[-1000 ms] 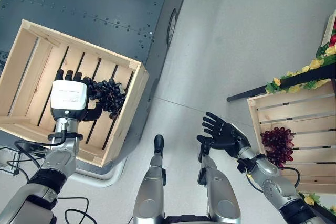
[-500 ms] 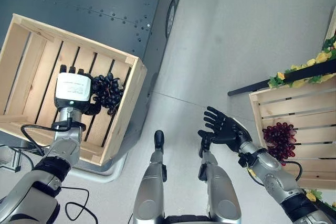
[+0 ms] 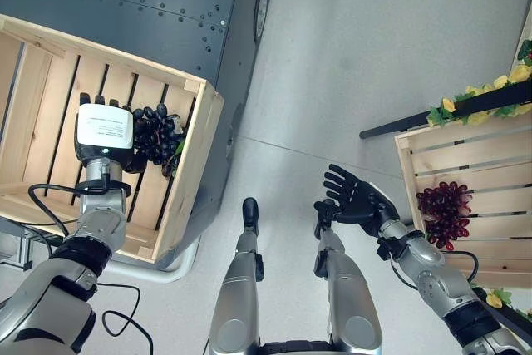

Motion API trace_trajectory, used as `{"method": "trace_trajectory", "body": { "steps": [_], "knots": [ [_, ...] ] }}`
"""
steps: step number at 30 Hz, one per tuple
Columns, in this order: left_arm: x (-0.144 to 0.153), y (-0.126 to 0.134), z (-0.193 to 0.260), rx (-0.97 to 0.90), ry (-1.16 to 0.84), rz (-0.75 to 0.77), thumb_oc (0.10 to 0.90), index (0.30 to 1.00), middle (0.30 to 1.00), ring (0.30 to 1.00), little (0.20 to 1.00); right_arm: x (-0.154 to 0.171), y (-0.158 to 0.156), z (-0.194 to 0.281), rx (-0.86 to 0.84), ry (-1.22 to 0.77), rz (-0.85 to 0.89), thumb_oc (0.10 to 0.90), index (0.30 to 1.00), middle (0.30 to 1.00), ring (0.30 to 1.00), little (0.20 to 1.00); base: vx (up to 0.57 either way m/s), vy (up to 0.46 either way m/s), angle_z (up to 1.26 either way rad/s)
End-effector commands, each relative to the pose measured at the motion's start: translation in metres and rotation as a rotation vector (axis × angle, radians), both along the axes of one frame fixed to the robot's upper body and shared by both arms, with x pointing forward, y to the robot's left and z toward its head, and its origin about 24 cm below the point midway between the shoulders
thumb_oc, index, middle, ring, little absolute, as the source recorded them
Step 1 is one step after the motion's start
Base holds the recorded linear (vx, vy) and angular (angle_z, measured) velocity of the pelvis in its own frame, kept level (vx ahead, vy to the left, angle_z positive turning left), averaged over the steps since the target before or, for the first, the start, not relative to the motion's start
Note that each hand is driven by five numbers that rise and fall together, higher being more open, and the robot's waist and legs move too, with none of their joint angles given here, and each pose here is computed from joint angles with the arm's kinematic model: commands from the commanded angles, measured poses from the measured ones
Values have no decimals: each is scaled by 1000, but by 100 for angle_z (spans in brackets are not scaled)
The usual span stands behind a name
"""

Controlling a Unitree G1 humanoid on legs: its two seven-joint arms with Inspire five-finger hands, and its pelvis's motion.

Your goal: Pick up the fruits from the basket on one side to the basket on the other side

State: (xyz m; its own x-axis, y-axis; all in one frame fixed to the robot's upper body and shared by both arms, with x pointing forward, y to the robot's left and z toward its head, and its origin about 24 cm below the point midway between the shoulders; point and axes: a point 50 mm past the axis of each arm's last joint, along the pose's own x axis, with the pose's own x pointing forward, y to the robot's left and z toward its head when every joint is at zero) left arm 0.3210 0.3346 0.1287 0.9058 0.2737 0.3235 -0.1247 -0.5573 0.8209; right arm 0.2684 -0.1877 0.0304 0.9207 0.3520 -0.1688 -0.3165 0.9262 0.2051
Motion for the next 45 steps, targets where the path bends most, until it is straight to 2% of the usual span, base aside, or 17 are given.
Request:
{"method": "trace_trajectory", "body": {
  "steps": [1, 9, 10, 12, 33, 45],
  "knots": [
    [-2, 26, 48, 96, -156, 115, 800, 900, 900, 900, 900, 1, 3, 28, 22, -116, 33, 800, 900, 900, 900, 900, 0, 0, 0],
    [8, 14, 49, 76, -152, 22, 800, 900, 900, 900, 900, 2, 7, 28, 28, -120, 40, 800, 900, 900, 900, 900, 0, 0, 0],
    [9, 11, 48, 71, -151, 8, 596, 594, 594, 594, 594, 3, 8, 27, 28, -119, 40, 800, 900, 900, 900, 900, 0, 0, 0],
    [11, 9, 48, 64, -146, -9, 400, 300, 300, 300, 300, 4, 8, 28, 27, -117, 44, 800, 900, 900, 900, 900, 10, -4, -2],
    [4, 4, 48, -95, -403, -167, 400, 300, 300, 300, 300, -3, 13, 20, 44, -93, 54, 800, 900, 900, 900, 900, 1, -4, -1],
    [-20, 14, 45, -41, -503, -210, 400, 300, 300, 300, 300, -13, 14, 14, 68, -87, 68, 800, 900, 900, 900, 900, -9, -43, 1]
  ]
}}
